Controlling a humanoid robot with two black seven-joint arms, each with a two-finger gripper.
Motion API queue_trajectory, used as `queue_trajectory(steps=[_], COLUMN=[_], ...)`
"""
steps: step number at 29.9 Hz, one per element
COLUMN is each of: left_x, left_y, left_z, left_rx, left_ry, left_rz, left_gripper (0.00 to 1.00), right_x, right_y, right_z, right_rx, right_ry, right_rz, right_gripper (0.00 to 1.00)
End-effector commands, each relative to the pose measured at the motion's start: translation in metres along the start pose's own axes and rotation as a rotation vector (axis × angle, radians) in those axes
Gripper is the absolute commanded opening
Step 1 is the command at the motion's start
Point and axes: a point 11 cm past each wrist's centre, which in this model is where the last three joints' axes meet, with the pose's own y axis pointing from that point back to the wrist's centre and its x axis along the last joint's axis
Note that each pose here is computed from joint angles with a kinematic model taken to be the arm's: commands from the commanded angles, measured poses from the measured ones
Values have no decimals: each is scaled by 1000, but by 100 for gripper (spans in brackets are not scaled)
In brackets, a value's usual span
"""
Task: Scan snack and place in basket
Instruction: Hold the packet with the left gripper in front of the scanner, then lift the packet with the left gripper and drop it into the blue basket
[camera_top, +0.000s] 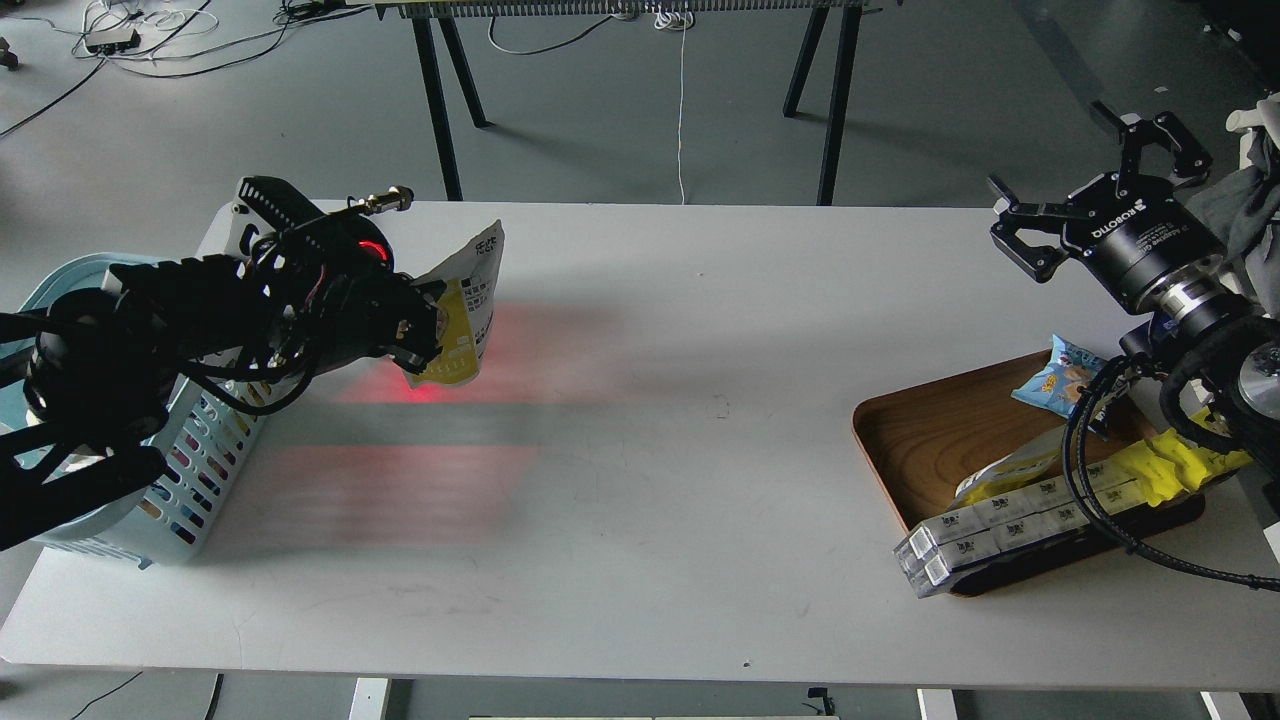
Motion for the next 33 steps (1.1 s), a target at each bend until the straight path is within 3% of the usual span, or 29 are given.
queue_trajectory(steps=[1, 19, 25, 33], left_x=[1, 24, 53, 107], left_y=[2, 13, 22, 61], left_z=[-5, -22, -30, -62], left_rx=[13, 64, 89, 152], left_ry=[-5, -29, -47, 32], left_rz=[1, 52, 123, 306], left_gripper=[0, 0, 0, 0], right_x=[0, -1, -2, -5], right_y=[0, -2, -2, -4], right_z=[0, 4, 4, 4], right_rx=[-1, -3, -3, -5], right_ry=[0, -8, -9, -8], right_rz=[-1, -5, -7, -16], right_gripper=[100, 100, 100, 100])
